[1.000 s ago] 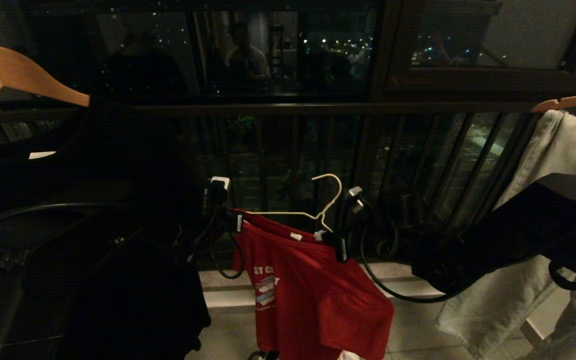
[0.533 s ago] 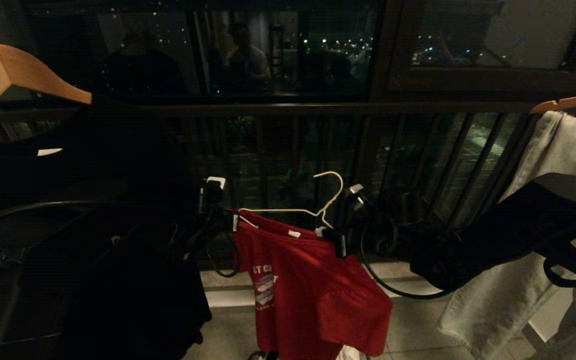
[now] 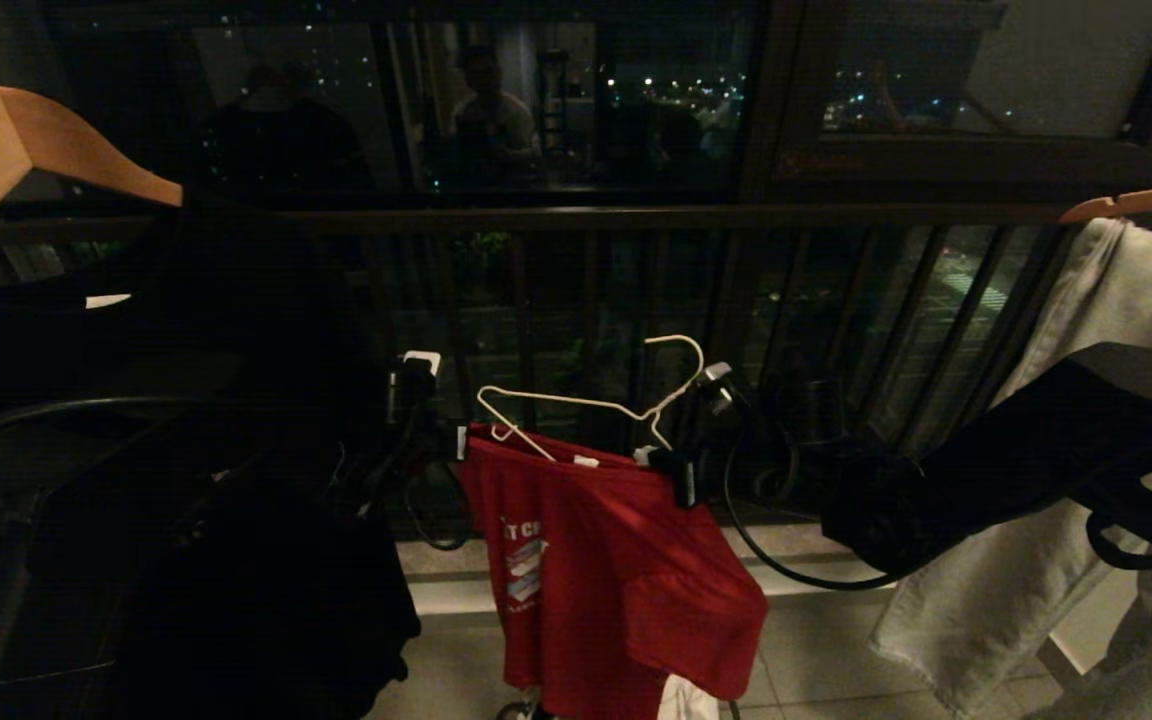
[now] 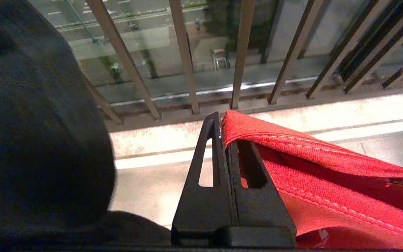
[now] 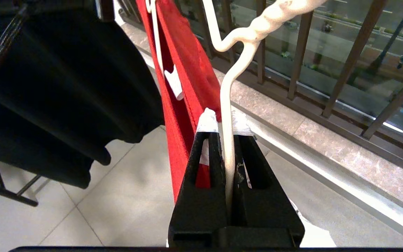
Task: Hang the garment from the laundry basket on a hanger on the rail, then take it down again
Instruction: Take the clothes off the clothes rack
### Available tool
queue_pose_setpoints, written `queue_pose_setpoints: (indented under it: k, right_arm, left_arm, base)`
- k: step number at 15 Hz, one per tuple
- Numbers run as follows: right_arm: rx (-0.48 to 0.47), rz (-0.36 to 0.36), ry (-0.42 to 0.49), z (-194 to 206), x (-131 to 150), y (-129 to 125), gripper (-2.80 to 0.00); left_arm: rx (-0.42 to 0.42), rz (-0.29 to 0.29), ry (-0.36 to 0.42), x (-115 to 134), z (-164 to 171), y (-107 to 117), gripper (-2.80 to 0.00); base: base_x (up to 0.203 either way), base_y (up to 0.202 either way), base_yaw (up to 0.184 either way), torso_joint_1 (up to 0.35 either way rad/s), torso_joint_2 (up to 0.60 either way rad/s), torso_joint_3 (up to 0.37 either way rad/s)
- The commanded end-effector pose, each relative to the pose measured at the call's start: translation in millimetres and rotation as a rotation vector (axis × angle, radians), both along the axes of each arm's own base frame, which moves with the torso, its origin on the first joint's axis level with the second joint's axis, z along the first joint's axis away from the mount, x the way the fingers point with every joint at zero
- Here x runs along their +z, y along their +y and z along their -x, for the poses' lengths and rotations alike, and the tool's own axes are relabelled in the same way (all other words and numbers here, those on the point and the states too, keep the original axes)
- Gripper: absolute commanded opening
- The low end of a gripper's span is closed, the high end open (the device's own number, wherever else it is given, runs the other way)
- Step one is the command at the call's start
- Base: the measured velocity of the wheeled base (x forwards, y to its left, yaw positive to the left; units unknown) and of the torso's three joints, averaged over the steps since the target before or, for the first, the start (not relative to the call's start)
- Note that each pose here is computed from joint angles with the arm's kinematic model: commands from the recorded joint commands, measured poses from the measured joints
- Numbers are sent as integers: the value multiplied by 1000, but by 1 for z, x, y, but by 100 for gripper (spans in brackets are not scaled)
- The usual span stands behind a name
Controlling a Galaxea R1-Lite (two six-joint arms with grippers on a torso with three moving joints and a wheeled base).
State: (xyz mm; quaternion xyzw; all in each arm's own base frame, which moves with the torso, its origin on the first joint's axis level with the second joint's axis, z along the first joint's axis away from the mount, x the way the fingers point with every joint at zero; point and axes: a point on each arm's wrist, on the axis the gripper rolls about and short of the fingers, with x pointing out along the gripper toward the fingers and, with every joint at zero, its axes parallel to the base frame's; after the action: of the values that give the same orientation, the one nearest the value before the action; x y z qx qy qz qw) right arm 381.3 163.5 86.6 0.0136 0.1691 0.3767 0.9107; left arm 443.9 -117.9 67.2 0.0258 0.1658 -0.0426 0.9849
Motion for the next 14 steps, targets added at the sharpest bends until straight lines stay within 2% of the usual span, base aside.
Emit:
queue_pose_setpoints:
  k: [1, 5, 12, 14]
  right_arm:
    - [-1, 1, 1, -2, -3, 1, -280]
    - [-21, 6, 3, -7, -9, 2, -280]
    - [-43, 13, 5, -14, -16, 3, -280]
    - [-52, -23, -13, -19, -9, 5, -280]
  left_arm:
    - [-7, 0, 3, -1, 2, -3, -280]
    - [-71, -9, 33, -9, 16, -30, -280]
    - [-87, -51, 84, -35, 16, -34, -280]
    - [-95, -72, 90, -39, 16, -35, -280]
  base:
    - [0, 0, 0, 0, 0, 0]
    - [0, 0, 0, 0, 0, 0]
    - [0, 0, 0, 0, 0, 0]
    - [0, 0, 0, 0, 0, 0]
